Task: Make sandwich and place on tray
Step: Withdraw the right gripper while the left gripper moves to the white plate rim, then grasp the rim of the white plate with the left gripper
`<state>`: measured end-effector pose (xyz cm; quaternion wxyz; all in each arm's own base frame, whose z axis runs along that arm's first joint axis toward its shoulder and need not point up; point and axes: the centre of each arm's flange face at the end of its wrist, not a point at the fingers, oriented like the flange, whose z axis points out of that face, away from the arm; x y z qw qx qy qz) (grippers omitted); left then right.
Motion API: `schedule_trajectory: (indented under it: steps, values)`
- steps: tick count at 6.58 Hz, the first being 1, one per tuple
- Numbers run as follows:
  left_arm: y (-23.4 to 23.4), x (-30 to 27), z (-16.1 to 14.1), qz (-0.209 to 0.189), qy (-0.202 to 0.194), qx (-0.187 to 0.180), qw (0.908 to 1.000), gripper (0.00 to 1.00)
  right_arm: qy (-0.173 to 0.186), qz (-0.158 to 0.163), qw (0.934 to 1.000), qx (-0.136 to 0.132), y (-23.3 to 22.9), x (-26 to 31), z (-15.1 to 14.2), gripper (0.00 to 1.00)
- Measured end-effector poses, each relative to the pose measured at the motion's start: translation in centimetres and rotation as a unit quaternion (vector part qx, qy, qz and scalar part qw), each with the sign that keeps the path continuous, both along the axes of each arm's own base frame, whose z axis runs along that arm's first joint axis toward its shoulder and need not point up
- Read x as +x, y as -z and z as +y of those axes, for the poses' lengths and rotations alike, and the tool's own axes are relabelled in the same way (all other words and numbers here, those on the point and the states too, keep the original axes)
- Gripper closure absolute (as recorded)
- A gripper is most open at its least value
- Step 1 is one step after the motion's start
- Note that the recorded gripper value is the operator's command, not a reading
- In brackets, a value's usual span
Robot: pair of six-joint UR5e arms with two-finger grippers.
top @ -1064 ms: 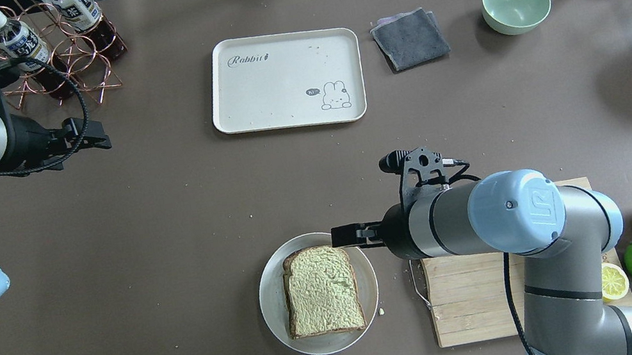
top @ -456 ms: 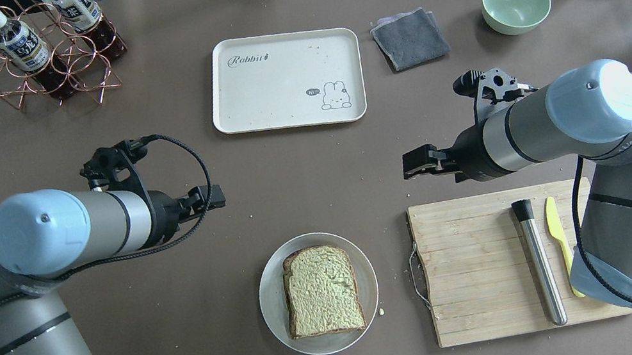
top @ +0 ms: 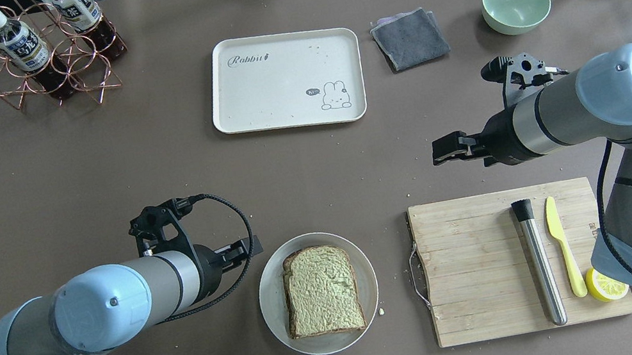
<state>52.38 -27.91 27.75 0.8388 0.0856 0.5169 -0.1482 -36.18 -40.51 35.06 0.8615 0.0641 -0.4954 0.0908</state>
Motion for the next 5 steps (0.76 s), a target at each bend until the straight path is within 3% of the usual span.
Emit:
schedule_trajectory:
  steps: [2, 4, 5]
  values:
    - [-0.4, 1.7, 2.4, -0.006, -0.007, 0.008, 0.9999, 0.52, 0.004, 0.006, 1.0, 0.002, -0.7, 0.3, -0.3, 0.0]
    - [-0.9, 2.6, 3.4, -0.012, -0.011, 0.009, 0.9998, 0.53, 0.003, 0.008, 1.0, 0.001, -0.9, 0.3, -0.4, 0.01]
    - [-1.2, 3.1, 3.8, -0.016, -0.014, 0.01, 0.9997, 0.59, 0.003, 0.009, 1.0, 0.001, -1.1, 0.2, -0.5, 0.0]
